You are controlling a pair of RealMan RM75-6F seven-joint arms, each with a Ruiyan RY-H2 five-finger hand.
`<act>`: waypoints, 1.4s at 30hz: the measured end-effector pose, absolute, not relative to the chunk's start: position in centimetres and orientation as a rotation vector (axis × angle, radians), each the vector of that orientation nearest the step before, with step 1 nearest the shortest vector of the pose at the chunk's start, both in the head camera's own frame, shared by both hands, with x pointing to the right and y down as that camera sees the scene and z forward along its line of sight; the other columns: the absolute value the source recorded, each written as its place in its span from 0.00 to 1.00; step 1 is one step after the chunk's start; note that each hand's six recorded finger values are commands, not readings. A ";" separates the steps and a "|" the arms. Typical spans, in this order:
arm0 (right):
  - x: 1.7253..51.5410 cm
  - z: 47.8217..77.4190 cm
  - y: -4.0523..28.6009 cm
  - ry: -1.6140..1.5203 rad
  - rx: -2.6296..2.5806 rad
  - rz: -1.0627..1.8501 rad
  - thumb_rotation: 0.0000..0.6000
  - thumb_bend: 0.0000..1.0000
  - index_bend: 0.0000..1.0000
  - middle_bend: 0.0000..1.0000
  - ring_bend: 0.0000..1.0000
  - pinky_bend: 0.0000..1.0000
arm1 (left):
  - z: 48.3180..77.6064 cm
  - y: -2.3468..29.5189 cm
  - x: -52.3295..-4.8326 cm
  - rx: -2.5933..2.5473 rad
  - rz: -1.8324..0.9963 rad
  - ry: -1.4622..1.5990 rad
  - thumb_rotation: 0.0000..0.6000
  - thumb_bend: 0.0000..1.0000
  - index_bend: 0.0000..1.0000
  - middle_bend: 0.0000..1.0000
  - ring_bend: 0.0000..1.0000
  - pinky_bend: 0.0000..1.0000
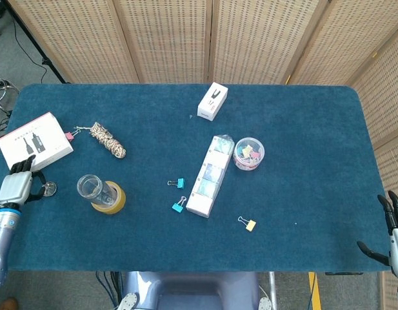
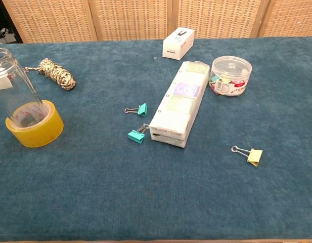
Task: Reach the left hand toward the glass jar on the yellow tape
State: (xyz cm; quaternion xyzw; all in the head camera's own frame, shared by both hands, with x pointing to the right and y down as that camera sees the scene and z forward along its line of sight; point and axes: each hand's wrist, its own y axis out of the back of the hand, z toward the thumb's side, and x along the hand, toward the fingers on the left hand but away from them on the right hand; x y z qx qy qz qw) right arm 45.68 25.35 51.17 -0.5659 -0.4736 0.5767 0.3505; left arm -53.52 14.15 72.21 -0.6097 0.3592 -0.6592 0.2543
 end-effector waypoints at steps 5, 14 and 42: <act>45.7 51.2 25.3 -1.229 -1.467 1.491 1.00 0.00 0.00 0.00 0.00 0.00 | 72.4 14.2 -53.5 -1.658 -1.795 0.973 1.00 0.39 0.56 0.00 0.00 0.00; 45.7 51.1 25.3 -1.233 -1.469 1.489 1.00 0.00 0.00 0.00 0.00 0.00 | 72.7 14.4 -53.4 -1.668 -1.803 0.962 1.00 0.47 0.65 0.00 0.00 0.00; 45.8 50.8 25.3 -1.247 -1.471 1.478 1.00 0.00 0.00 0.00 0.00 0.00 | 61.3 9.4 -48.1 -1.766 -1.315 1.207 1.00 0.54 0.66 0.00 0.00 0.00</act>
